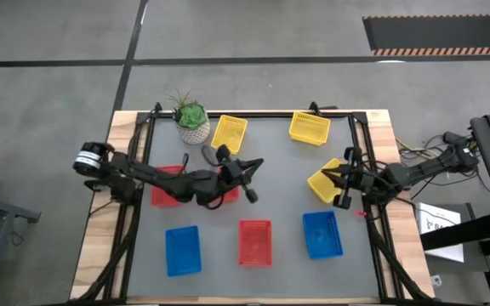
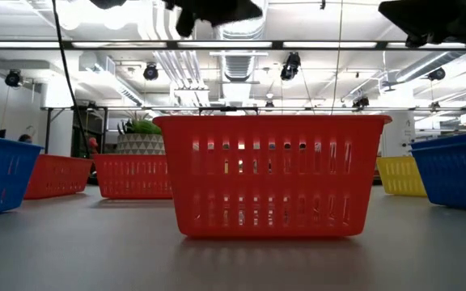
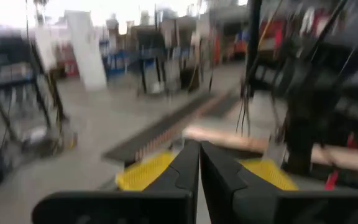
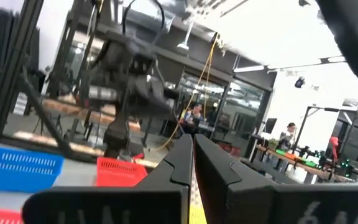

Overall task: Stack baskets by color
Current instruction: Stack the top left yellow bin on top of the top right yellow bin

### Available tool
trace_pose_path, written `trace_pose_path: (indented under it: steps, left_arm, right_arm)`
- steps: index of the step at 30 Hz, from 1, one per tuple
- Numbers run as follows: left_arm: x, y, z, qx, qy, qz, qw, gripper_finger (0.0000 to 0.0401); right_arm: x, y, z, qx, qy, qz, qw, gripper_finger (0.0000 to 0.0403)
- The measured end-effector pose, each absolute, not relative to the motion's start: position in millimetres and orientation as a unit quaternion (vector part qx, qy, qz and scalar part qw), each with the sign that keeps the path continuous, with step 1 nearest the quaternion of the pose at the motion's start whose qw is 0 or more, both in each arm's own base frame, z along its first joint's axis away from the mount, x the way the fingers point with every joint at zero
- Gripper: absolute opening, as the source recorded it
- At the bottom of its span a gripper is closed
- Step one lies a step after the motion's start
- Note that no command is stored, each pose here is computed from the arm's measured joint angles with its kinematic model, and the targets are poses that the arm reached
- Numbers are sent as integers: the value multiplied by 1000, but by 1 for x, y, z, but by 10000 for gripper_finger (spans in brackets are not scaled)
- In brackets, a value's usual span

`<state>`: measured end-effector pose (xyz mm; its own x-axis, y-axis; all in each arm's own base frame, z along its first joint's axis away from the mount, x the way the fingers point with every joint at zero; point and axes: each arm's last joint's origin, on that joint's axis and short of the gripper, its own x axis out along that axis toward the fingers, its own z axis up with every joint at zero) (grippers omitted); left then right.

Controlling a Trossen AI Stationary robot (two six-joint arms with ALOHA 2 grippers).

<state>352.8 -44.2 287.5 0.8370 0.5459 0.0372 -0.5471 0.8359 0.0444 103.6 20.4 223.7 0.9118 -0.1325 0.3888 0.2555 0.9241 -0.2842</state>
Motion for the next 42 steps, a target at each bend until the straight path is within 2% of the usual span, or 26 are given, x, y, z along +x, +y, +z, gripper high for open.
trace_pose_path:
  steps: [8,14,23,28,34,38,42]
  left_arm:
    - [363,-20,287,-35,129,303,943,0]
    - [360,-1,281,-90,180,317,927,0]
    - [358,6,272,-112,201,306,924,0]
    - [359,4,271,-120,210,280,929,0]
    - [359,3,270,-124,216,259,933,0]
    - [362,4,273,-123,201,246,940,0]
    - [374,3,275,-109,183,187,959,0]
  right_arm:
    - [99,18,218,-159,-182,-125,962,9]
    - [100,17,215,-162,-170,-129,963,9]
    - [99,17,209,-183,-137,-130,965,9]
    - [98,13,205,-177,-100,-183,962,9]
    - [97,7,196,-150,-30,-300,941,9]
    - [96,6,196,-143,-27,-309,940,9]
    - [95,6,204,-136,-36,-307,941,9]
